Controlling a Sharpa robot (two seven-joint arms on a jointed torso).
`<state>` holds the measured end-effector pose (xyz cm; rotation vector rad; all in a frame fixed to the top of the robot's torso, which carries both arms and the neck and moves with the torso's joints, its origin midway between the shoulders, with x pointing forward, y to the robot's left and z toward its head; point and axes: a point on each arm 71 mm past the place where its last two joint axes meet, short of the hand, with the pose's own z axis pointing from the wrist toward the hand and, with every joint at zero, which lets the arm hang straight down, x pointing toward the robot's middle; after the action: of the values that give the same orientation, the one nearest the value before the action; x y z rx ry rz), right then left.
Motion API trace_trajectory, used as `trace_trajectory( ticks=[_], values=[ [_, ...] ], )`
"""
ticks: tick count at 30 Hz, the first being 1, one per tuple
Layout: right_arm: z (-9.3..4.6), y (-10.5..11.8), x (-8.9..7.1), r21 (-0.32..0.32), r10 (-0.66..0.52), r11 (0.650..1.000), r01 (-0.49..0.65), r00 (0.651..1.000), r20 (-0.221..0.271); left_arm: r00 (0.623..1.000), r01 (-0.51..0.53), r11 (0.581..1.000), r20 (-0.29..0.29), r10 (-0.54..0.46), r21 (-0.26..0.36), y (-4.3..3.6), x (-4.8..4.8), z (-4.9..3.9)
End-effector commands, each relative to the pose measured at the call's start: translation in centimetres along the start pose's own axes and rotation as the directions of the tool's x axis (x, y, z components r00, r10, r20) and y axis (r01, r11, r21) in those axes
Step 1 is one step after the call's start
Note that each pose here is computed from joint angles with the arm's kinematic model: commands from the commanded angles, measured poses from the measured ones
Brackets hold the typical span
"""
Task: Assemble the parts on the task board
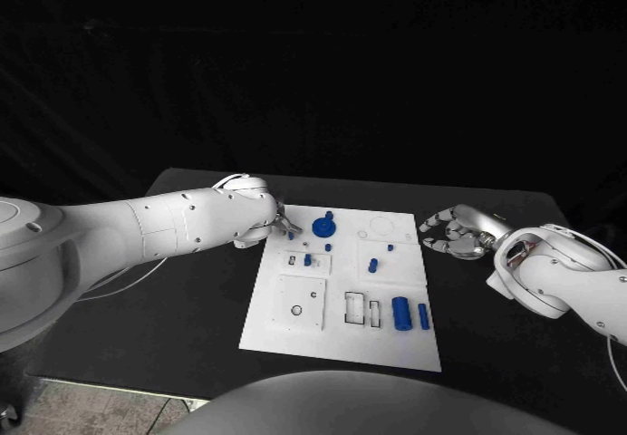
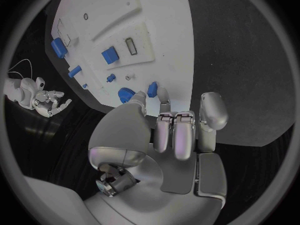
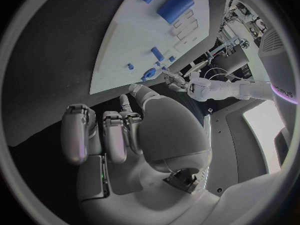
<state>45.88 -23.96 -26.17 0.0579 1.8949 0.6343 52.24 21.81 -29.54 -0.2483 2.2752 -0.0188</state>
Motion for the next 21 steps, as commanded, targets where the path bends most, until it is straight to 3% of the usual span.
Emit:
trace_trajectory(
  ticks=[1,21],
  values=[
    [0.02,0.01,0.09,-0.001,-0.003,1.0,0.003,1.0,-0.009,1.0,-0.005,1.0,-0.019,0.005,0.013,-0.2,0.18,0.03],
    [0.06,0.02,0.13,0.002,-0.003,1.0,0.003,1.0,-0.013,1.0,0.003,1.0,-0.024,-0.002,0.018,-0.28,0.22,0.07]
  ],
)
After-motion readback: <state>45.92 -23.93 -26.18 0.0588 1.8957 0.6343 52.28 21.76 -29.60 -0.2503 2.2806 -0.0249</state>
